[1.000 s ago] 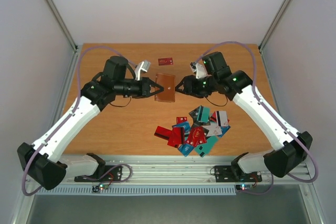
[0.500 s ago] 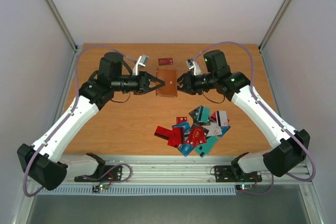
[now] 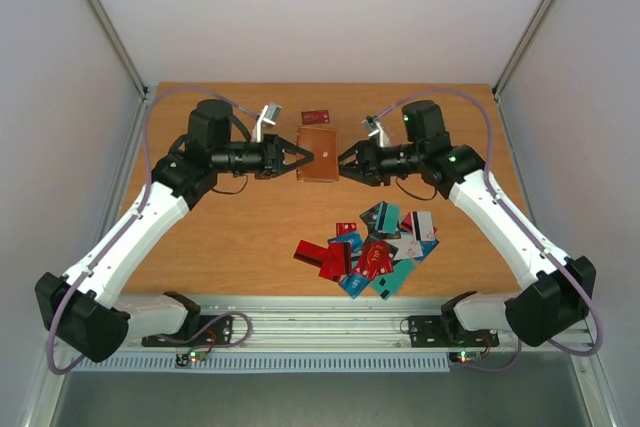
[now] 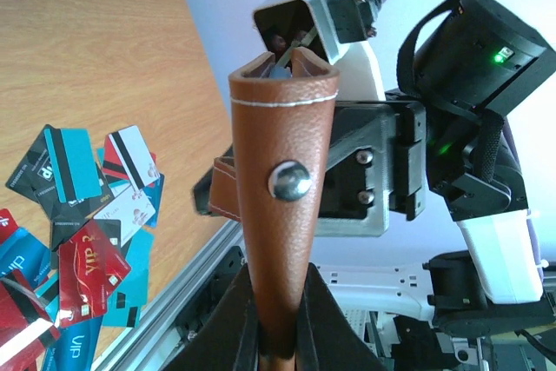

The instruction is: Put the credit cards into the card holder

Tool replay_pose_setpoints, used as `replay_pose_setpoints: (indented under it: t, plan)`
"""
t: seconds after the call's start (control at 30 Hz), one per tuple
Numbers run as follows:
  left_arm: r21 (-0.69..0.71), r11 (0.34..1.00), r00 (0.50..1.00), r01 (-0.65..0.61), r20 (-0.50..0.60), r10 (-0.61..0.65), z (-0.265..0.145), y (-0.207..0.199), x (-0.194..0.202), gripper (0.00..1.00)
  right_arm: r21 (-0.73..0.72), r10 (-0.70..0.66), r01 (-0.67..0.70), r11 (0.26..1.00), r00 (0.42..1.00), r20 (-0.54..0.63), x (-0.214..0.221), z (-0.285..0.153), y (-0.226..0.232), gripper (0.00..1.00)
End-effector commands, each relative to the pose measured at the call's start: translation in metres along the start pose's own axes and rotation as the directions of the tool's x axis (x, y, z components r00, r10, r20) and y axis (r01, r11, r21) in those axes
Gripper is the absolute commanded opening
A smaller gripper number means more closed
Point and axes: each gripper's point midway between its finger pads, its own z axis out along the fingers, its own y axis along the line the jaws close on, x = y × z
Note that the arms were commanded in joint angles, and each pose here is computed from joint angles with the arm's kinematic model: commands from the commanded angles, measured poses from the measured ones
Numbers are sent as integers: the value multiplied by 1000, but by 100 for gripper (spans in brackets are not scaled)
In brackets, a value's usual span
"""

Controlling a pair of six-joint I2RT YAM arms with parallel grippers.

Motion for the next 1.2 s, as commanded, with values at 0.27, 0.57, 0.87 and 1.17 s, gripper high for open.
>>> replay_pose_setpoints:
  t: [0.27, 0.57, 0.87, 1.17]
  plan:
    - [89, 996, 1000, -18, 11, 17, 0, -17, -13, 0, -308, -72, 66, 949, 997, -10, 3, -33, 51, 53]
    - [114, 994, 1000, -2, 15, 0, 0, -23, -16, 0, -290, -57, 53, 956, 998, -6, 1, -31, 46, 39]
    - [124, 992, 1000, -12, 23, 9, -5, -30, -15, 0, -203, -26, 29, 979, 999, 21, -1, -36, 26, 41]
    - [135, 991, 1000, -14, 23, 11, -6, -33, -15, 0, -221, -35, 39, 974, 999, 22, -6, -36, 31, 35]
